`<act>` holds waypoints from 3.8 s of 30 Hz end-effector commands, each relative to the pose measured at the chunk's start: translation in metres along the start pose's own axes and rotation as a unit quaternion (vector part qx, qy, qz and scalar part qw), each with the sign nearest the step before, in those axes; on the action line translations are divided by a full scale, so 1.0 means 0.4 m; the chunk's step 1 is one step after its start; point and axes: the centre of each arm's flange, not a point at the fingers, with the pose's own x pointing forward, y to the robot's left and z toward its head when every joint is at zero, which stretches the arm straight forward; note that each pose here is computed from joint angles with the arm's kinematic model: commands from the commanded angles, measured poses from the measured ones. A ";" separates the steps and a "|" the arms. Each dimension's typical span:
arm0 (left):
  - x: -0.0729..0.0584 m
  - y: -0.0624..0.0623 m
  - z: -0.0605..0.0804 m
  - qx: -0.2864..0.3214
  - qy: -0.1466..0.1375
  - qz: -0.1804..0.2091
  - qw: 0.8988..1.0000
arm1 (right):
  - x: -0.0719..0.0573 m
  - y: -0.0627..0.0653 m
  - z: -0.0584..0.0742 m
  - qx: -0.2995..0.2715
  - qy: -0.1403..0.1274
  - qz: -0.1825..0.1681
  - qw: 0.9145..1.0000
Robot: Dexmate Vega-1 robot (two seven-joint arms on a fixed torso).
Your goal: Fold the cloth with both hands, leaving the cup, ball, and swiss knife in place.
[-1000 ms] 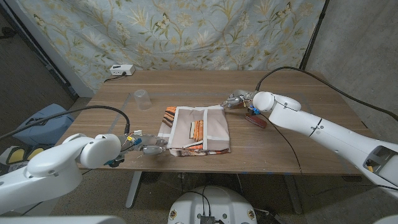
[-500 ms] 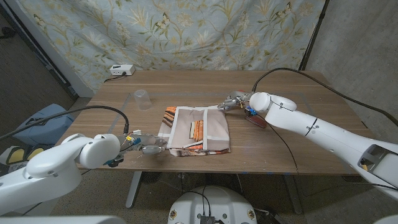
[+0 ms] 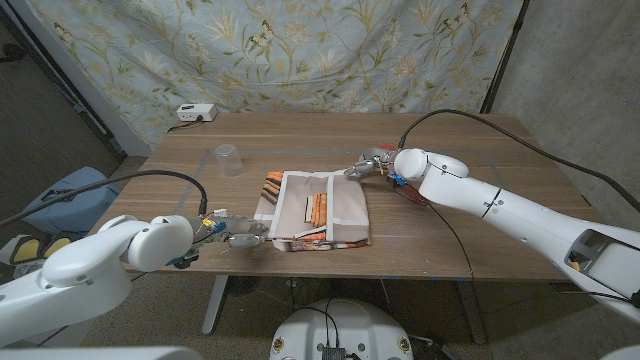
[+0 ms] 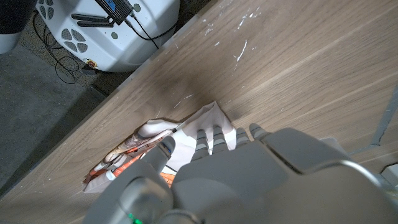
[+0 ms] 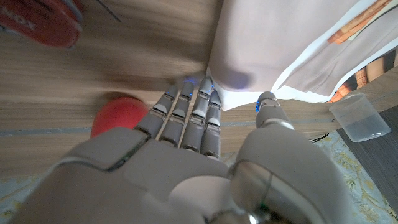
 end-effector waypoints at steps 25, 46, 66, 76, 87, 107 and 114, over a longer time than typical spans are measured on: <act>0.005 -0.006 0.001 -0.004 -0.005 -0.003 1.000 | 0.010 0.016 0.045 -0.016 -0.006 -0.063 0.998; 0.006 -0.009 -0.005 -0.011 -0.006 -0.003 1.000 | 0.013 0.007 0.080 -0.028 -0.009 -0.070 0.997; 0.004 -0.008 -0.010 -0.017 -0.004 0.001 1.000 | -0.013 -0.010 0.146 -0.047 -0.019 -0.076 0.996; 0.003 -0.009 -0.009 -0.017 -0.006 0.002 1.000 | -0.019 -0.022 0.174 -0.051 -0.024 -0.078 0.995; 0.001 -0.009 -0.013 -0.020 -0.004 0.005 1.000 | -0.016 -0.031 0.200 -0.058 -0.026 -0.074 0.995; -0.002 -0.007 -0.017 -0.020 -0.003 0.007 1.000 | -0.026 -0.025 0.274 -0.069 -0.039 -0.038 0.996; -0.001 -0.007 -0.015 -0.020 -0.007 0.007 1.000 | -0.028 -0.034 0.301 -0.074 -0.048 -0.037 0.995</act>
